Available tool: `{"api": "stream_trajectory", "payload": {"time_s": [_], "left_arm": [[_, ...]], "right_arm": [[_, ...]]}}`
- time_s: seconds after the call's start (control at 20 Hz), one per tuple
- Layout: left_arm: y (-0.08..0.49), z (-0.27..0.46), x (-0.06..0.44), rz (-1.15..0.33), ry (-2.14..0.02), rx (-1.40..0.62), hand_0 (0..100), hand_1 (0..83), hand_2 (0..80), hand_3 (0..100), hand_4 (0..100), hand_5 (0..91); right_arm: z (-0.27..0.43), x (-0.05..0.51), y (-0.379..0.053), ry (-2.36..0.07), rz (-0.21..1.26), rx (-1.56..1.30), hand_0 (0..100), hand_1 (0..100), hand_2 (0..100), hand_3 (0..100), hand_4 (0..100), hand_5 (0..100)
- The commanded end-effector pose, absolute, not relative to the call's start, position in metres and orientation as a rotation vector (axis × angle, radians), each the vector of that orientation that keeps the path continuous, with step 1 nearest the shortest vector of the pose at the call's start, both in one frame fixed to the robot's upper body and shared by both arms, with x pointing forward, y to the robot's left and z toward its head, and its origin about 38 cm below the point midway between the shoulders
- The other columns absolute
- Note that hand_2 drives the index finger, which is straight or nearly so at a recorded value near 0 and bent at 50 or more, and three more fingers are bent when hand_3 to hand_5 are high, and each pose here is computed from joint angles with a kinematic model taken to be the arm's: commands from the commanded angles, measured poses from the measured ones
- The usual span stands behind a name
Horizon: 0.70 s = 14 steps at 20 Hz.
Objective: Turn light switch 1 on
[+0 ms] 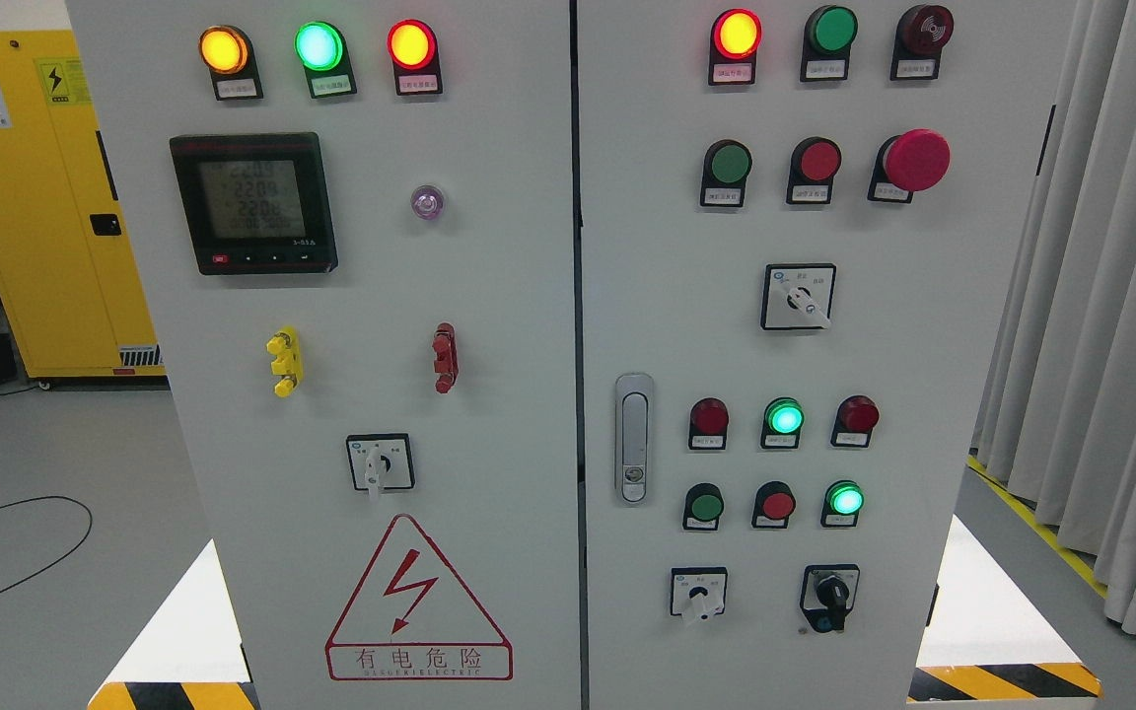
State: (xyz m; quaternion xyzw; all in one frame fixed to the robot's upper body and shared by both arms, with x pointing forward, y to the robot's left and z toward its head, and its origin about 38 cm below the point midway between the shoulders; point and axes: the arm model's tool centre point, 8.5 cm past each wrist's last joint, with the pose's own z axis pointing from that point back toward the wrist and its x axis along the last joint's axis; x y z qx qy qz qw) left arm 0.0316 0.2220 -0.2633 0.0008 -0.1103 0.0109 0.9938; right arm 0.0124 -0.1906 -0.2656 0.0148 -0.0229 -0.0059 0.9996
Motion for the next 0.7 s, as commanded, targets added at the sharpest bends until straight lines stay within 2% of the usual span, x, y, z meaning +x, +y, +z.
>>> {"api": "stream_trajectory", "payload": {"time_s": [0.0,0.05,0.1,0.15,0.2,0.35,0.45,0.5,0.55,0.65], "left_arm": [[0.231,-0.254,0.073,0.021,-0.398,0.008,17,10.2,0.0,0,0,0.0],[0.232,-0.249,0.082,0.025,-0.446,0.013,18,10.9,0.0,0,0,0.0],[0.232,-0.245,0.091,0.029,-0.484,0.014,20,12.1,0.0,9,2,0.0],[0.234,-0.239,0.103,0.039,-0.529,0.02,21,12.5,0.0,13,5,0.0],[0.237,-0.233,0.115,0.054,-0.572,0.032,23,13.5,0.0,21,18,0.0],[0.246,-0.215,0.15,0.086,-0.694,0.085,28,15.6,0.0,23,22,0.0],[0.258,-0.189,0.181,0.123,-0.827,0.137,31,17.7,0.0,28,29,0.0],[0.263,-0.176,0.191,0.129,-0.882,0.156,33,20.4,4.7,35,37,2.3],[0.265,-0.161,0.202,0.131,-0.945,0.16,36,24.0,11.1,40,43,8.4],[0.269,-0.132,0.218,0.125,-1.053,0.165,39,30.0,15.4,45,48,13.6]], "right_arm": [[-0.266,0.012,-0.191,-0.045,-0.011,0.03,0,50,4,0,0,0],[-0.266,0.012,-0.191,-0.045,-0.013,0.03,0,50,4,0,0,0],[-0.266,0.012,-0.191,-0.045,-0.011,0.03,0,50,4,0,0,0],[-0.266,0.012,-0.191,-0.045,-0.011,0.03,0,50,4,0,0,0],[-0.266,0.012,-0.191,-0.045,-0.011,0.03,0,50,4,0,0,0],[-0.266,0.012,-0.191,-0.045,-0.011,0.03,0,50,4,0,0,0],[-0.266,0.012,-0.191,-0.045,-0.013,0.03,0,50,4,0,0,0],[-0.266,0.012,-0.191,-0.045,-0.011,0.03,0,50,4,0,0,0],[-0.266,0.012,-0.191,-0.045,-0.011,0.03,0,50,4,0,0,0],[-0.266,0.012,-0.191,-0.045,-0.011,0.03,0,50,4,0,0,0]]}}
